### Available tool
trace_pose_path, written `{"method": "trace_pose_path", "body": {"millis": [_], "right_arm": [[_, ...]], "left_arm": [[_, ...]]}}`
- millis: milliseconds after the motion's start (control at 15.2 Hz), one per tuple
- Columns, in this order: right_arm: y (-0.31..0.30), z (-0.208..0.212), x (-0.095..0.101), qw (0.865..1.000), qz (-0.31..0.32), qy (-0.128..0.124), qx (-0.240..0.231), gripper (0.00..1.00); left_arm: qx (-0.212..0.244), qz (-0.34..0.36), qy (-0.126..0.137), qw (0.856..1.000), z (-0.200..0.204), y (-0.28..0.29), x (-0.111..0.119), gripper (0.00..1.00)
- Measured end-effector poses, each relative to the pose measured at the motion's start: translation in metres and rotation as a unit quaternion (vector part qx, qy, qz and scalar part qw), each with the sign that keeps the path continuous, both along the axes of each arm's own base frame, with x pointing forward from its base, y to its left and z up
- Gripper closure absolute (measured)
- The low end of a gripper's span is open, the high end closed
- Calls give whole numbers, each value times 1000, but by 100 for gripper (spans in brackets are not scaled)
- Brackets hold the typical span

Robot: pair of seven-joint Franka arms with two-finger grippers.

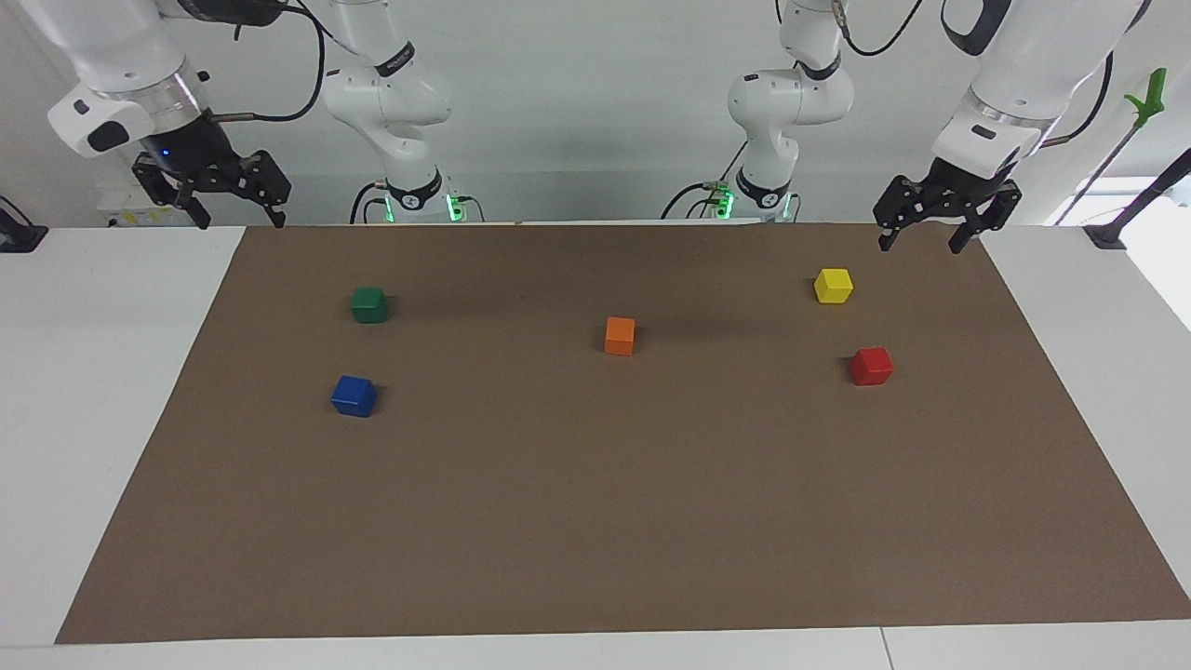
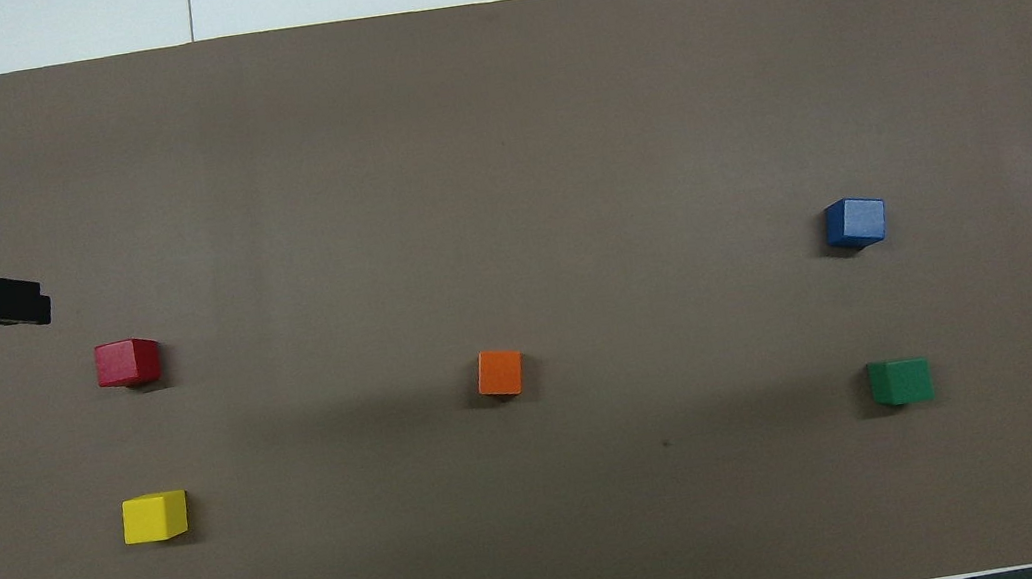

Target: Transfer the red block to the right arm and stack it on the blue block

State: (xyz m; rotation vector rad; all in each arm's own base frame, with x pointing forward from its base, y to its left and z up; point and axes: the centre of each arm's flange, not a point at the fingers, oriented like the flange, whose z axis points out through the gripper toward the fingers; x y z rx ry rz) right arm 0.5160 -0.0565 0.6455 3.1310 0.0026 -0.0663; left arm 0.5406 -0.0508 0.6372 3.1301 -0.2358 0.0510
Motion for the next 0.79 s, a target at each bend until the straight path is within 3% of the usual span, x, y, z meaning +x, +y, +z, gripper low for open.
{"method": "trace_pose_path", "body": {"millis": [592, 789], "right_arm": [[-1, 0, 0, 1000, -1, 0, 0, 0], [-2, 0, 0, 1000, -2, 0, 0, 0]], "left_arm": [[1, 19, 15, 1000, -8, 5, 0, 0], [-1, 41, 5, 999, -14, 17, 4, 0]]}}
